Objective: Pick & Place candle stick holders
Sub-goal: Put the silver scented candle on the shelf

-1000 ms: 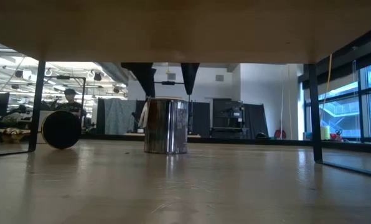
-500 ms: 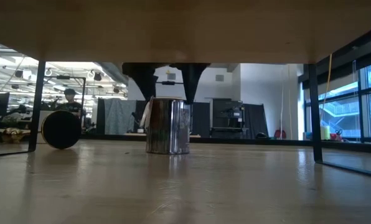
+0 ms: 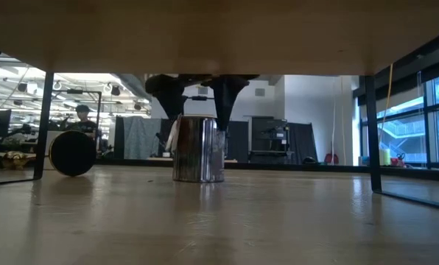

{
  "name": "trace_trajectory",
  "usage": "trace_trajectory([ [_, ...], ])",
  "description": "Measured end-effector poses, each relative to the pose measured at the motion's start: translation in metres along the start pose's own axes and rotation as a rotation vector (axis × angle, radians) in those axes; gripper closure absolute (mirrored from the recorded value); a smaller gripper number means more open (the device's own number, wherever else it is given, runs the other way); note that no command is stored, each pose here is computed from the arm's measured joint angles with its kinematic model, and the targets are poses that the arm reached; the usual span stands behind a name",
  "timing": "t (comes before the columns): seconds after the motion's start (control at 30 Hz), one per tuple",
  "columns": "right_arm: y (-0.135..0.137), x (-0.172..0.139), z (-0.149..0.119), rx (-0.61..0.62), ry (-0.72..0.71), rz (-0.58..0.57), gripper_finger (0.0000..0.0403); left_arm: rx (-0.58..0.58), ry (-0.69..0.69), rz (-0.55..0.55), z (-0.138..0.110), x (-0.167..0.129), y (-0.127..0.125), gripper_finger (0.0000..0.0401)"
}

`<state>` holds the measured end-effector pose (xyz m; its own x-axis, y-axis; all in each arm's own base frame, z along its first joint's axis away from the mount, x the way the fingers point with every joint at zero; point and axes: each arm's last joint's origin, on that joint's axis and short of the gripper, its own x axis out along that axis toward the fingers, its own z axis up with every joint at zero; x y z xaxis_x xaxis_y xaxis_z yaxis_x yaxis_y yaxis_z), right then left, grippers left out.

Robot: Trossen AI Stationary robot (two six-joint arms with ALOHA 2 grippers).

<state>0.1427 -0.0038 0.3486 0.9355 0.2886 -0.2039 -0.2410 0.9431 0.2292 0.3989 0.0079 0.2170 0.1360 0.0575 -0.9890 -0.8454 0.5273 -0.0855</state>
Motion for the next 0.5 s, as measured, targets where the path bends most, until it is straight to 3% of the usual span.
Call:
trace_trajectory([
  [0.5, 0.0, 0.0, 0.0, 0.002, 0.004, 0.001, 0.0065, -0.039, 0.021, 0.061, 0.019, 0.004, 0.022, 0.0001],
])
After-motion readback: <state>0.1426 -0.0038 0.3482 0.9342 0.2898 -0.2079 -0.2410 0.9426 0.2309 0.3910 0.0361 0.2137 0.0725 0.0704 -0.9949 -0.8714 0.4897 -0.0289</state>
